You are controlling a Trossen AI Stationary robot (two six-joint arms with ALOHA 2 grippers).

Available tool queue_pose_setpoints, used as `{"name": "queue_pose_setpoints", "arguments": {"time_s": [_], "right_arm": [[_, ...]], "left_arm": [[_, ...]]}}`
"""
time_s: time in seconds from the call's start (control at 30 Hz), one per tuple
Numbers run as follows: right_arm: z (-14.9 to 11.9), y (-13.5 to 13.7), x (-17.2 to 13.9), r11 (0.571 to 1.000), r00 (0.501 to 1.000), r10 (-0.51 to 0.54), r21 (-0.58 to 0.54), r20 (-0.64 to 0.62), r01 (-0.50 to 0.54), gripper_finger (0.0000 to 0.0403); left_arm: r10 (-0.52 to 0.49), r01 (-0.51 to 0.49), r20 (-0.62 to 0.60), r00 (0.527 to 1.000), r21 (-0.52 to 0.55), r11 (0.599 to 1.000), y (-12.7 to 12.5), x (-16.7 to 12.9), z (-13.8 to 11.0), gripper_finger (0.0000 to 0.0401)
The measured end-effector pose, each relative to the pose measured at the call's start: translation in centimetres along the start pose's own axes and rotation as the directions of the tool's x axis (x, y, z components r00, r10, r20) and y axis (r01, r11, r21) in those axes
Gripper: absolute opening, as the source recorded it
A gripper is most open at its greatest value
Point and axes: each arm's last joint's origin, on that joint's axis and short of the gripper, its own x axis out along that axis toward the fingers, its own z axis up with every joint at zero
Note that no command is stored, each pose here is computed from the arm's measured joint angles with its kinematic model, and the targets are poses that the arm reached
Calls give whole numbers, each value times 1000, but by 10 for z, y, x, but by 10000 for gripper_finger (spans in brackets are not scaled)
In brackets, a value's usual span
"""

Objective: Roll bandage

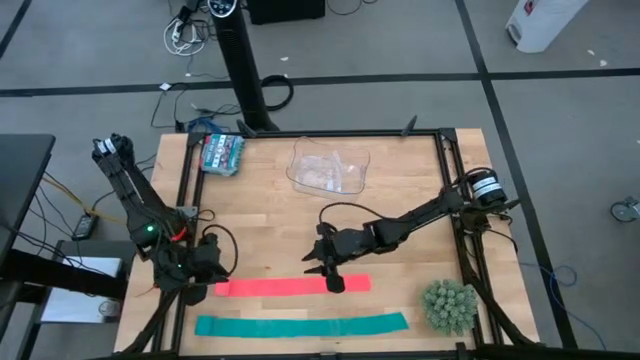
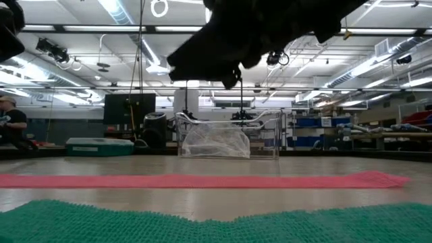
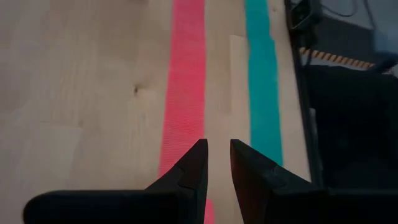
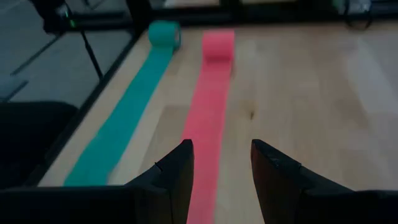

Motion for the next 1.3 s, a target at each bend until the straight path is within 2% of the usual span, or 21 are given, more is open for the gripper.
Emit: {"name": "queue_pose_setpoints", "arguments": {"time_s": [0.3,0.5,0.6,0.73,1.0,1.3], "right_arm": [[-16,2,3,1000,992,-26,-15,-121,24,151],[-12,14,5,995,958,-68,-89,-277,45,151],[-5,20,5,989,956,-87,-142,-280,48,151],[-3,24,3,985,952,-80,-170,-296,30,151],[-6,23,3,988,942,-73,-151,-326,24,151],[-29,29,15,991,912,-43,-136,-409,-14,151]], "left_arm": [[134,-136,42,990,56,989,-2,17,-5,74],[193,-201,96,976,72,977,-3,24,-6,74],[206,-215,119,971,72,974,-2,24,-5,74],[210,-224,149,966,83,971,-3,24,-4,74],[147,-183,237,960,141,973,-12,24,3,74],[123,-174,295,948,153,973,-17,24,7,74]]}}
